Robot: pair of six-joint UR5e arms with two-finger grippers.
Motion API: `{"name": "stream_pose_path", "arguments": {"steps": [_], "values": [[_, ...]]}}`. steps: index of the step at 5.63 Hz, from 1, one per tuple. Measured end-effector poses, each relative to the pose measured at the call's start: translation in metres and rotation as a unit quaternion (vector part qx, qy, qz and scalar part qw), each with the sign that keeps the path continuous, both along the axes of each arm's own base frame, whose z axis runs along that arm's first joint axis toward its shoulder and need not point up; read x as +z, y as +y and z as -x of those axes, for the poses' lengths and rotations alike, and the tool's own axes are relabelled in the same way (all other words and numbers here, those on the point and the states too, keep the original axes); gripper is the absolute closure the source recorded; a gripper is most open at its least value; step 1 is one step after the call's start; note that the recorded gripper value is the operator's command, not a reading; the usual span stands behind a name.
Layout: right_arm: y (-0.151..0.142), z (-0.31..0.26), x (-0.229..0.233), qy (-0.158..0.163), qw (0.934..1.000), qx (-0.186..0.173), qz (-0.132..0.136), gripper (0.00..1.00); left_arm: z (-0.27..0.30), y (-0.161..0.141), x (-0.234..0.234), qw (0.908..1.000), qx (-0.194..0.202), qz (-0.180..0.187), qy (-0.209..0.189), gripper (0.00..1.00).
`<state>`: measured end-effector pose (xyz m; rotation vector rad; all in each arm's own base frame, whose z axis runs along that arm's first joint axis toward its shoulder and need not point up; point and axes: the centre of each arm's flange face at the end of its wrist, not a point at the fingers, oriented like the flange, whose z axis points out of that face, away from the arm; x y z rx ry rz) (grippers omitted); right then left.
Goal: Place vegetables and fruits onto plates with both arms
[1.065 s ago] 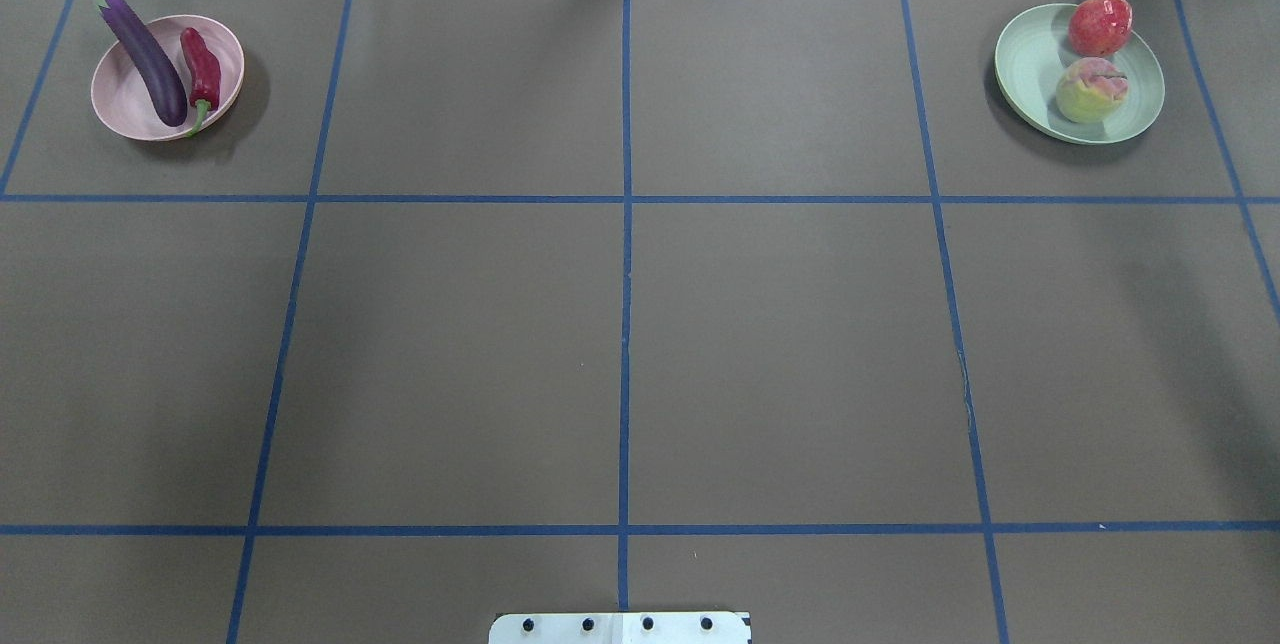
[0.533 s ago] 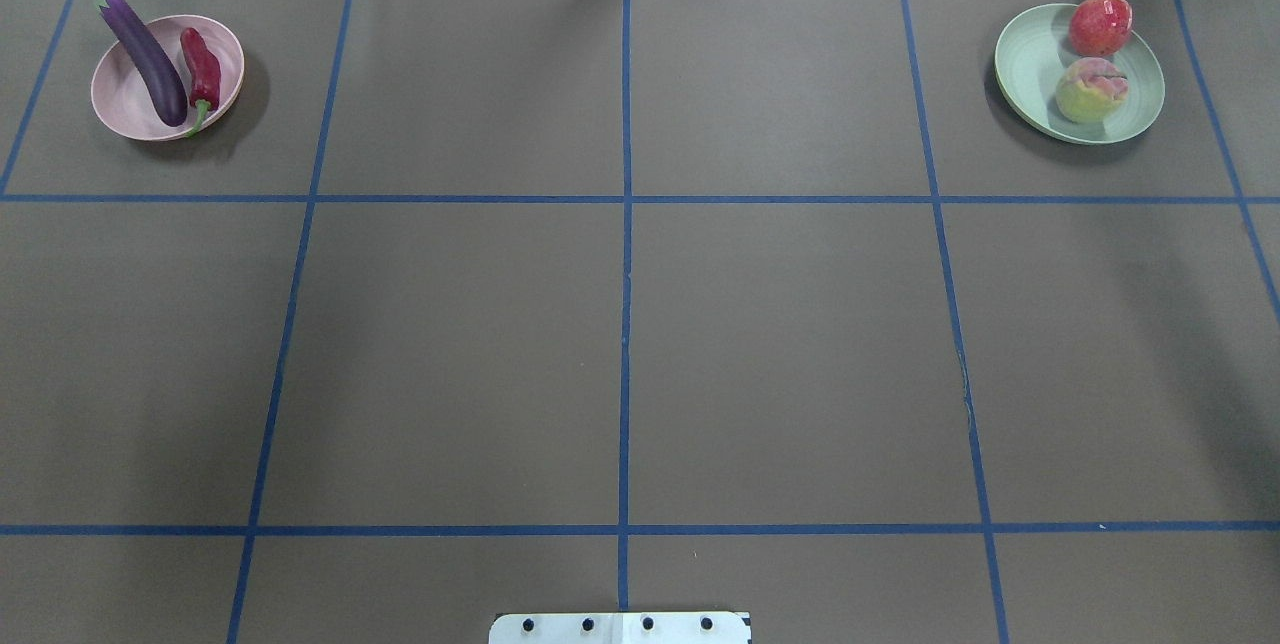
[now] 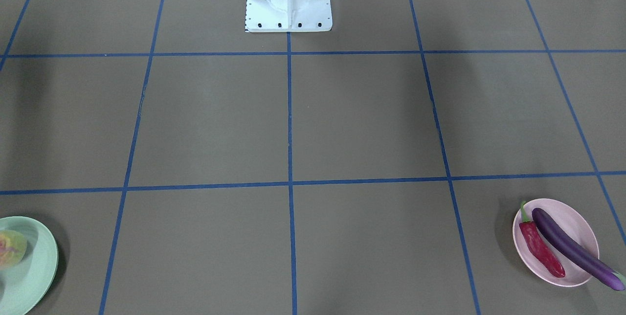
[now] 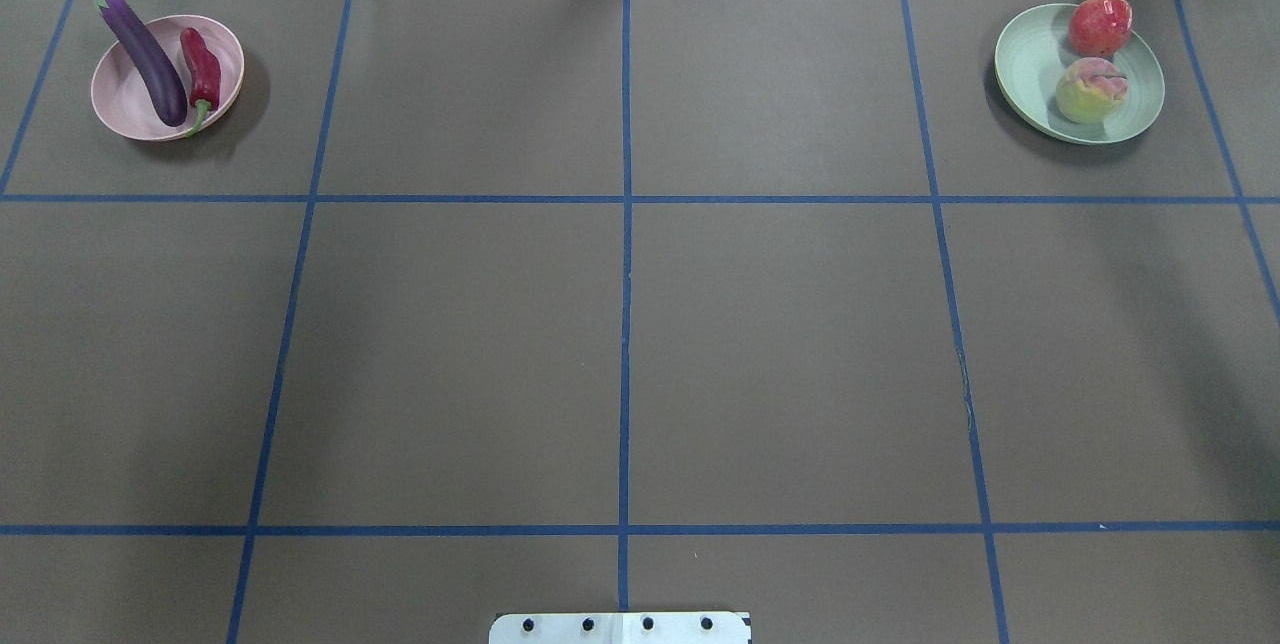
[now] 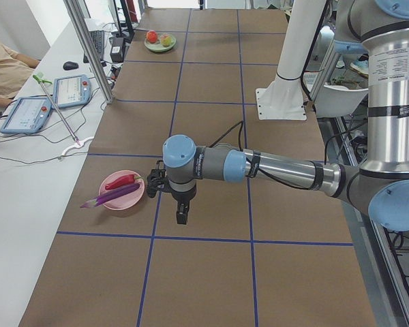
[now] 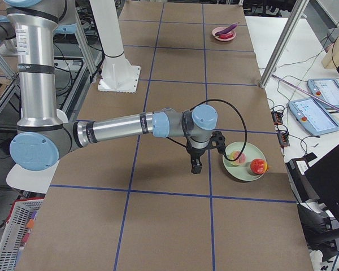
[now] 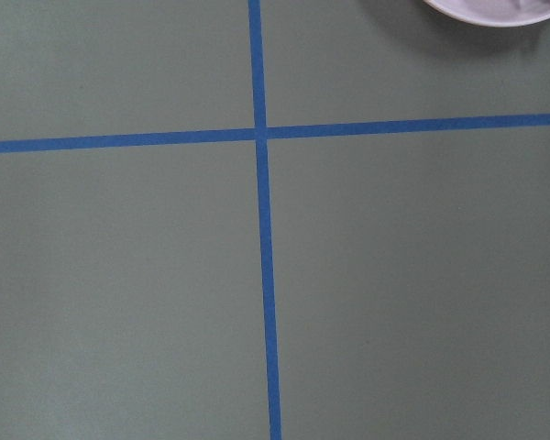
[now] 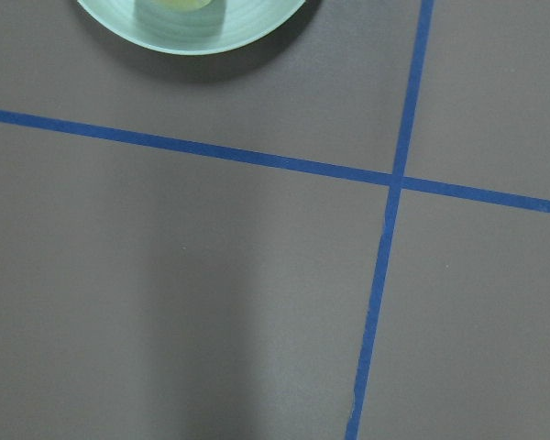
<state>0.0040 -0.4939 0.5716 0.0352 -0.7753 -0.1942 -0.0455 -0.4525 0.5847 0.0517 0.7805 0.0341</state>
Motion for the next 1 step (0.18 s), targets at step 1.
{"name": "stream_pose_path", "arguments": {"steps": [1], "values": [[-0.0034, 0.0074, -0.0033, 0.002, 1.0, -0.006, -0.002, 0.0, 0.001, 0.0002, 0.0065, 1.0, -0.002, 0.004, -0.001, 0.0]]}}
